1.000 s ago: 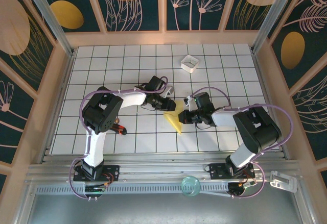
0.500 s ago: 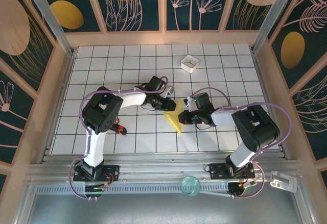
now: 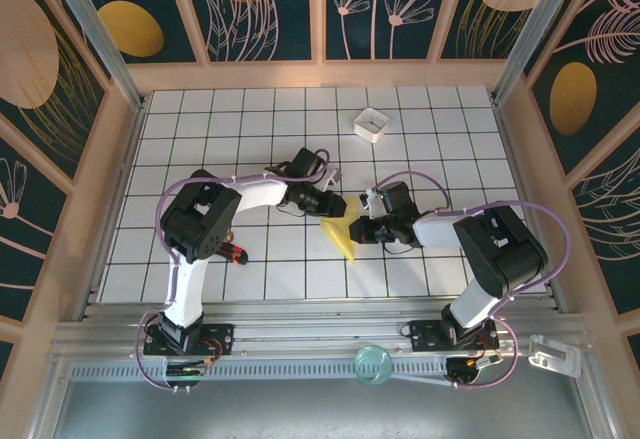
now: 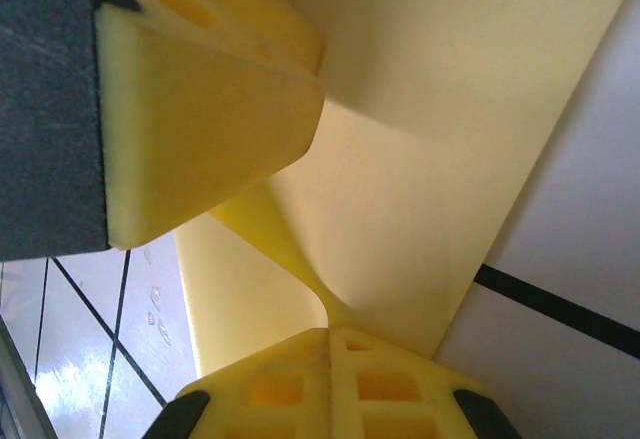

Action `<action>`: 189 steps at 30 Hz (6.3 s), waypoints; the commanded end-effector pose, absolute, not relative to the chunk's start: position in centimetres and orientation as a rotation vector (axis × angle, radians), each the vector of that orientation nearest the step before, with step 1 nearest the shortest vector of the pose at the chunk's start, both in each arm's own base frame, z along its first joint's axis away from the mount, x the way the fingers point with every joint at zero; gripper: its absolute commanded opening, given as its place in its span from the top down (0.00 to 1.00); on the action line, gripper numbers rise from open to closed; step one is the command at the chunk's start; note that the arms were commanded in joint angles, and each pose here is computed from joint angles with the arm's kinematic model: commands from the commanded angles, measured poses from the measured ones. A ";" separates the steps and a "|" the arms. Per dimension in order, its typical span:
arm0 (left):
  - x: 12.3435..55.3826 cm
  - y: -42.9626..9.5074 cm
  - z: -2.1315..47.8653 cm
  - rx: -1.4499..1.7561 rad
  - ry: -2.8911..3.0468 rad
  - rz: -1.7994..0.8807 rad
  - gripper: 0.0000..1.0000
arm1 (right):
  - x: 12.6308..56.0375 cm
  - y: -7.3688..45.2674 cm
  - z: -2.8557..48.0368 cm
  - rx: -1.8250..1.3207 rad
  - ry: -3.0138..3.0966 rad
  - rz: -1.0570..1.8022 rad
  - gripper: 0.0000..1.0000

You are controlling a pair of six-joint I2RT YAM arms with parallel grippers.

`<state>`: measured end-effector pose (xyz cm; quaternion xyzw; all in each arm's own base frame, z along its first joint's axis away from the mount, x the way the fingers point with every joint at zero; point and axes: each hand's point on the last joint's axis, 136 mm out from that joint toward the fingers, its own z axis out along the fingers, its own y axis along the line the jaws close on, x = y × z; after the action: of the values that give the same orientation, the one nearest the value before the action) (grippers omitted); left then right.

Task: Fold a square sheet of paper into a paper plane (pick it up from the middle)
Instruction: Third fold the triangle at the center of the table.

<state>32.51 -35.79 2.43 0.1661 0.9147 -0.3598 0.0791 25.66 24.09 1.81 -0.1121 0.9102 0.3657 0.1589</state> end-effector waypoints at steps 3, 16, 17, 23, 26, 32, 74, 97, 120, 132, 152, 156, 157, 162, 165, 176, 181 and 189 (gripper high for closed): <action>34.1 -35.3 3.6 0.421 2.730 -0.991 0.57 | 24.5 22.6 -0.6 -0.284 2.692 0.965 1.00; 31.5 -33.4 8.0 0.231 2.621 -1.082 0.72 | 24.5 22.6 -0.7 -0.287 2.694 0.966 1.00; 31.0 -33.3 8.0 0.226 2.622 -1.093 0.74 | 24.5 22.6 -0.8 -0.287 2.696 0.964 1.00; 29.0 -33.6 7.8 0.224 2.635 -1.156 0.82 | 24.5 22.7 -0.9 -0.288 2.698 0.970 1.00; 28.0 -33.5 7.1 0.211 2.657 -1.180 0.85 | 24.5 22.7 -0.8 -0.286 2.697 0.970 1.00; 26.9 -34.8 7.0 0.221 2.650 -1.261 0.89 | 24.5 22.6 -0.9 -0.285 2.699 0.967 1.00; 33.3 -35.8 -0.5 0.350 2.813 -0.949 0.91 | 25.5 24.2 0.9 -0.338 2.649 1.014 1.00; 33.8 -35.1 7.4 0.230 2.607 -0.984 0.69 | 24.1 22.9 -0.8 -0.300 2.717 0.955 1.00; 20.1 -39.5 5.3 0.367 2.594 -1.362 0.99 | 24.2 22.8 -1.1 -0.313 2.727 0.932 1.00; 18.8 -38.2 3.7 0.356 2.638 -1.361 0.98 | 24.1 22.8 -1.2 -0.314 2.729 0.930 1.00; 19.2 -39.1 2.9 0.392 2.654 -1.354 0.96 | 24.2 22.8 -1.0 -0.315 2.722 0.937 1.00; 19.2 -39.1 2.6 0.394 2.662 -1.343 0.96 | 24.2 22.9 -0.9 -0.317 2.720 0.940 1.00; 19.3 -39.1 2.6 0.394 2.662 -1.340 0.96 | 24.1 22.8 -1.0 -0.315 2.722 0.939 1.00; 19.1 -38.9 2.1 0.391 2.678 -1.330 0.96 | 24.1 22.8 -1.0 -0.316 2.721 0.940 1.00; 19.0 -38.7 1.9 0.391 2.683 -1.320 0.96 | 24.2 22.8 -1.0 -0.316 2.720 0.940 1.00; 18.9 -37.6 0.4 0.379 2.748 -1.219 0.97 | 24.1 22.8 -1.1 -0.316 2.723 0.939 1.00; 18.8 -37.6 -0.1 0.388 2.763 -1.204 0.97 | 24.1 22.9 -1.0 -0.317 2.724 0.941 1.00; 19.0 -36.5 -1.4 0.331 2.851 -1.078 0.98 | 23.9 23.2 -0.7 -0.325 2.711 0.976 1.00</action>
<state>19.27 -38.18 1.54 0.1201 0.9013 -0.4127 0.0536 25.82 24.38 1.72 -0.1138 0.9109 0.3652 0.1549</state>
